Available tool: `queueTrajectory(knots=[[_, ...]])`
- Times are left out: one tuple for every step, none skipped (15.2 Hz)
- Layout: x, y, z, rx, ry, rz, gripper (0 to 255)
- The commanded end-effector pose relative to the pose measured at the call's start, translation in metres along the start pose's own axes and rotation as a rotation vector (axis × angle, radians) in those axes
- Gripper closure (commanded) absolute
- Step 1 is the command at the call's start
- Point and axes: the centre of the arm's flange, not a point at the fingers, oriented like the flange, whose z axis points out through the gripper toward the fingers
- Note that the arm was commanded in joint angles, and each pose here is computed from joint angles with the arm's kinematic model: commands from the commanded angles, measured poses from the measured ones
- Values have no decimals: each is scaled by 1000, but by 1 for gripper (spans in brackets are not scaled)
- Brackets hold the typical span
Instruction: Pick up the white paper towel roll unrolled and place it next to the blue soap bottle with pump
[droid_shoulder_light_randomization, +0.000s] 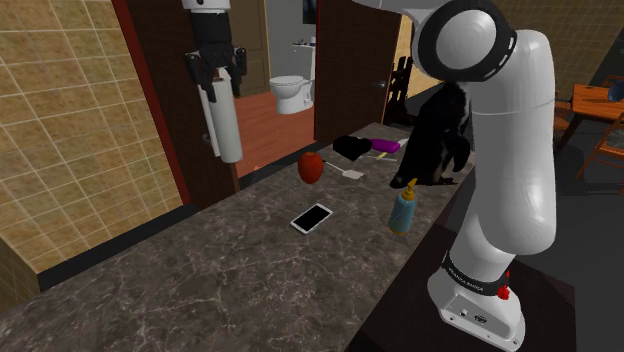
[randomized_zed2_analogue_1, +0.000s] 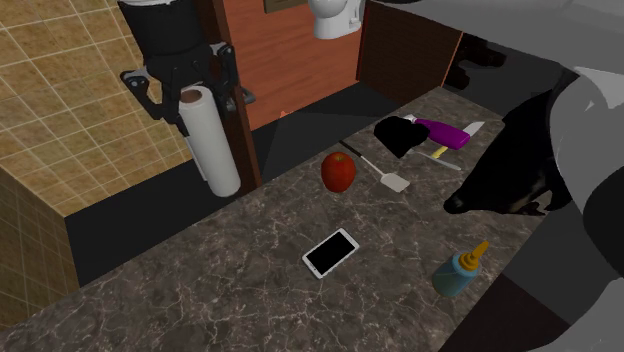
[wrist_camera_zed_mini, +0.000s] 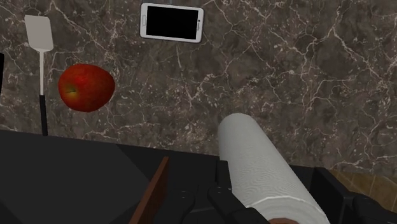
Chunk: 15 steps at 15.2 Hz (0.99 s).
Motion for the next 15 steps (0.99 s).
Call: queueTrajectory(knots=[[-1,0,-11,0,-1,0,255],[-1,0,-17,0,-1,0,255],[-1,0,-22,0,-1,0,255],[-1,0,-23,0,-1,0,255],[-8,11,-24,0,-1,0,255],[-14,23,-25,0,-1,0,255],[-21,34,-26,0,-1,0,255],[-28,45,-26,0,-1,0,255],[-35,57,-27,0,-1,0,255],[-42,68,-28,0,-1,0,255],[-48,79,-29,0,-1,0,255],[-55,90,-30,0,-1,0,255],[-62,102,-30,0,-1,0,255],[-69,113,-31,0,-1,0,255],[-76,124,-32,0,-1,0,255]])
